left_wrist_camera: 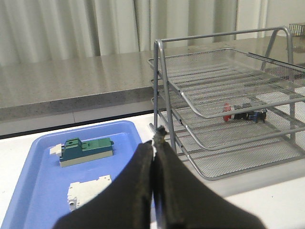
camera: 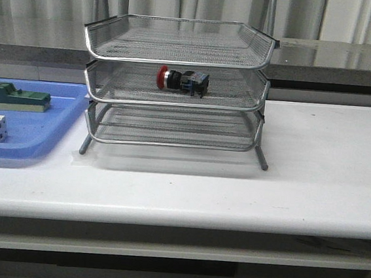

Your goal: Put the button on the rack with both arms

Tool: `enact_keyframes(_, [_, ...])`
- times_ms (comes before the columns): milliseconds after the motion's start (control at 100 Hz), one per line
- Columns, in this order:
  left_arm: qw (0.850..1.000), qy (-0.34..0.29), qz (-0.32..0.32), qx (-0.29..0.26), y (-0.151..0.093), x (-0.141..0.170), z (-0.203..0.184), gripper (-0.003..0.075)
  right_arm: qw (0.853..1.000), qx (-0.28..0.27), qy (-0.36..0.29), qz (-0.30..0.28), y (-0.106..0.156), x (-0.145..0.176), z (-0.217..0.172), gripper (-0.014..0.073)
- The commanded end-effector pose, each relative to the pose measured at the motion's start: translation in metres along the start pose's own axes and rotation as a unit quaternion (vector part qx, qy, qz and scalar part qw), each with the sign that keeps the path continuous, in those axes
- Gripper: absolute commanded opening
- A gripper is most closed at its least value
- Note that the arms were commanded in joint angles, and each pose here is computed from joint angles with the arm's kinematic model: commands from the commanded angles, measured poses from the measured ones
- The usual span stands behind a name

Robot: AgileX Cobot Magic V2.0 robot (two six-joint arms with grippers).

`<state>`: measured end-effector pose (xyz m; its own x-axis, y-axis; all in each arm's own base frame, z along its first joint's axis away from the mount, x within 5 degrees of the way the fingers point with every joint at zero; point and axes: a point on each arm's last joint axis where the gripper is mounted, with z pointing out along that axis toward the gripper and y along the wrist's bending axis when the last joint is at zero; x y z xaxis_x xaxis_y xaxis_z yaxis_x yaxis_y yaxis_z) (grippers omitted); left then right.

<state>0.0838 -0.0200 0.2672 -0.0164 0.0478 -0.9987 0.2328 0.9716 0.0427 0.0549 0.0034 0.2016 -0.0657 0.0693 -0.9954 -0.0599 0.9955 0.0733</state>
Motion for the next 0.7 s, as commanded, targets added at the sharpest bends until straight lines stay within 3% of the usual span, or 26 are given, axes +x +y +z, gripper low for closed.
enact_keyframes(0, [0.999,-0.048,-0.005,-0.015,0.003,-0.016,-0.0003,-0.002,0.998,-0.001,-0.066,-0.006,0.0006,-0.0132,-0.0027,-0.0057])
enact_keyframes(690, [0.999,-0.048,-0.005,-0.015,0.003,-0.016,-0.0003,-0.002,0.997,-0.003,-0.08,-0.006,0.0005,-0.009,-0.0012,-0.0057])
